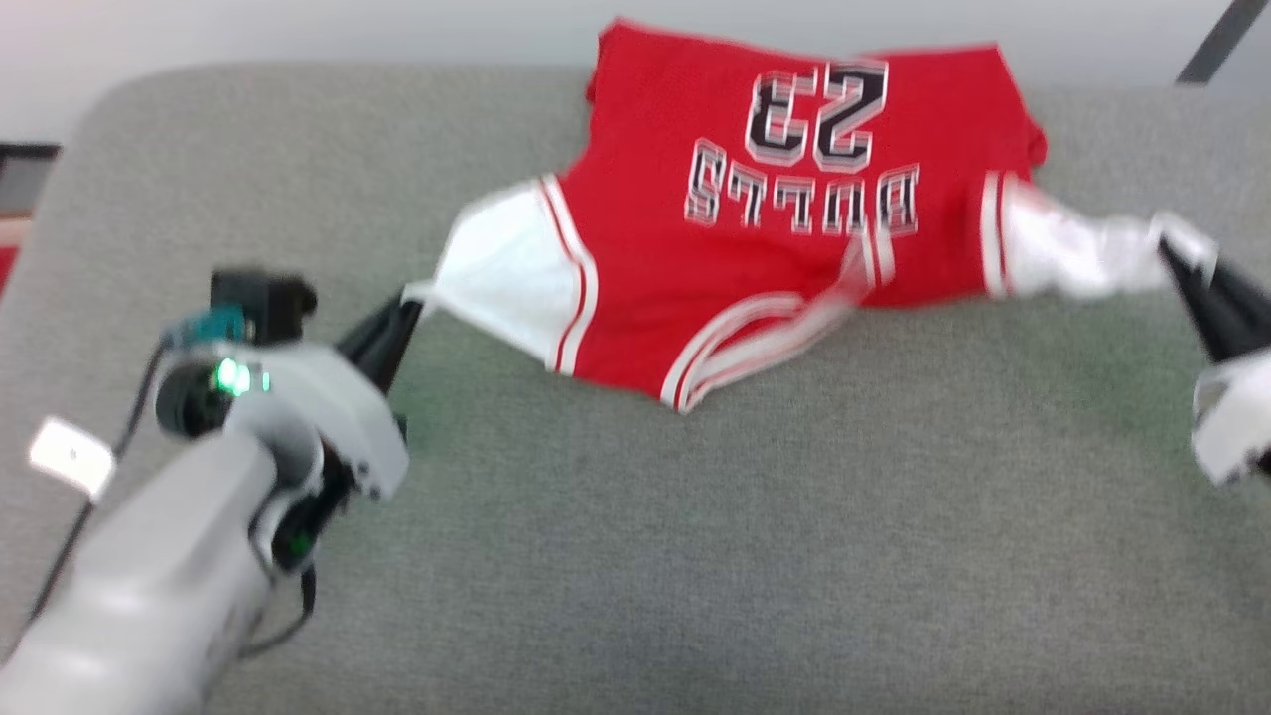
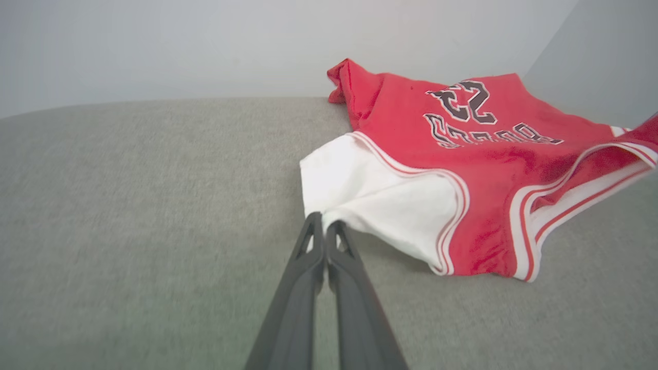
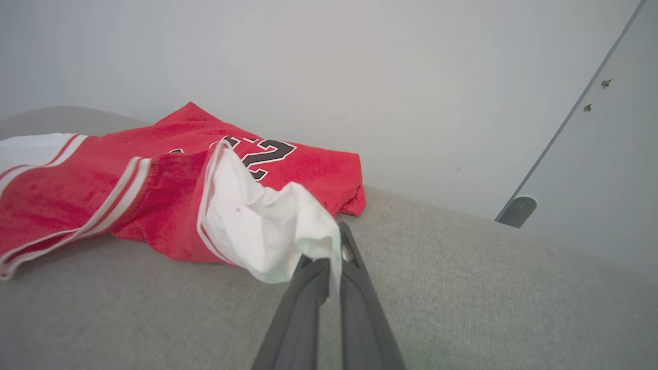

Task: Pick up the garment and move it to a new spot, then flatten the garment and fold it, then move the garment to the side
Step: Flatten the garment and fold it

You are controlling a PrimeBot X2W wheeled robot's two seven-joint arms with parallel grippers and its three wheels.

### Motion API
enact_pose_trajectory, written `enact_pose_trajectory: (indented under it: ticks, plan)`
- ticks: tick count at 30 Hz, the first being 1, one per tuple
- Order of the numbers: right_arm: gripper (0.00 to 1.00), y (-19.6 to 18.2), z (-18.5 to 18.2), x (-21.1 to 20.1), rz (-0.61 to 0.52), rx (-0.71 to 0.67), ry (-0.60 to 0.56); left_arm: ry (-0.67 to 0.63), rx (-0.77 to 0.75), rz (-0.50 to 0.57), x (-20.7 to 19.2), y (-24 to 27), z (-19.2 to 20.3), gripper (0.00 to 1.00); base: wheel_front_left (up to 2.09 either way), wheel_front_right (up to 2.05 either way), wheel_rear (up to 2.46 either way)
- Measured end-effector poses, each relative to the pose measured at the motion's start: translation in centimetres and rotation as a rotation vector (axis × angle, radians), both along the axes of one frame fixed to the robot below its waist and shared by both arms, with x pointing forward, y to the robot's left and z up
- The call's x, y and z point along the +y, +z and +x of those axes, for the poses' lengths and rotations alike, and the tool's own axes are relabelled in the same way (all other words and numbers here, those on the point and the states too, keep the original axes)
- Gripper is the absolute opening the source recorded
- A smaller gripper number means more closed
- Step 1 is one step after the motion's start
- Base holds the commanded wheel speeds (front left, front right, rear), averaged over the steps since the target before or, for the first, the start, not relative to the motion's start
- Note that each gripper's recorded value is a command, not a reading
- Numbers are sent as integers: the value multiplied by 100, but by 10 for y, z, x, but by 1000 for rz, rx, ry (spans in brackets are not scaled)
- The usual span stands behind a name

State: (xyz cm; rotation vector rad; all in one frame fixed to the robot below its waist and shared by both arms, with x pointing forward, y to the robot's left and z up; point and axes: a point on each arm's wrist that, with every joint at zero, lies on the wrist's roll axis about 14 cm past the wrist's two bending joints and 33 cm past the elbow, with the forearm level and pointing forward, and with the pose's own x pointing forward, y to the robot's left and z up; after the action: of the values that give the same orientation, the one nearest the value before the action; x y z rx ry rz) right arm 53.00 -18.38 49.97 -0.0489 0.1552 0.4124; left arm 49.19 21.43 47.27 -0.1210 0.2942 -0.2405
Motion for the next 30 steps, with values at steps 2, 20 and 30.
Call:
enact_pose_trajectory:
  ticks: [2,20,30]
  plan:
    - [0,-5,-17,-2,-1,20,5,20,2,0,5,-1,-19,0,0,0,0]
    - [0,-46,-145,-16,-54,249,58,256,100,-42,38,-15,-164,0,0,0,0]
    - [0,-77,-197,-37,-90,440,27,324,197,-62,34,-27,-212,0,0,0,0]
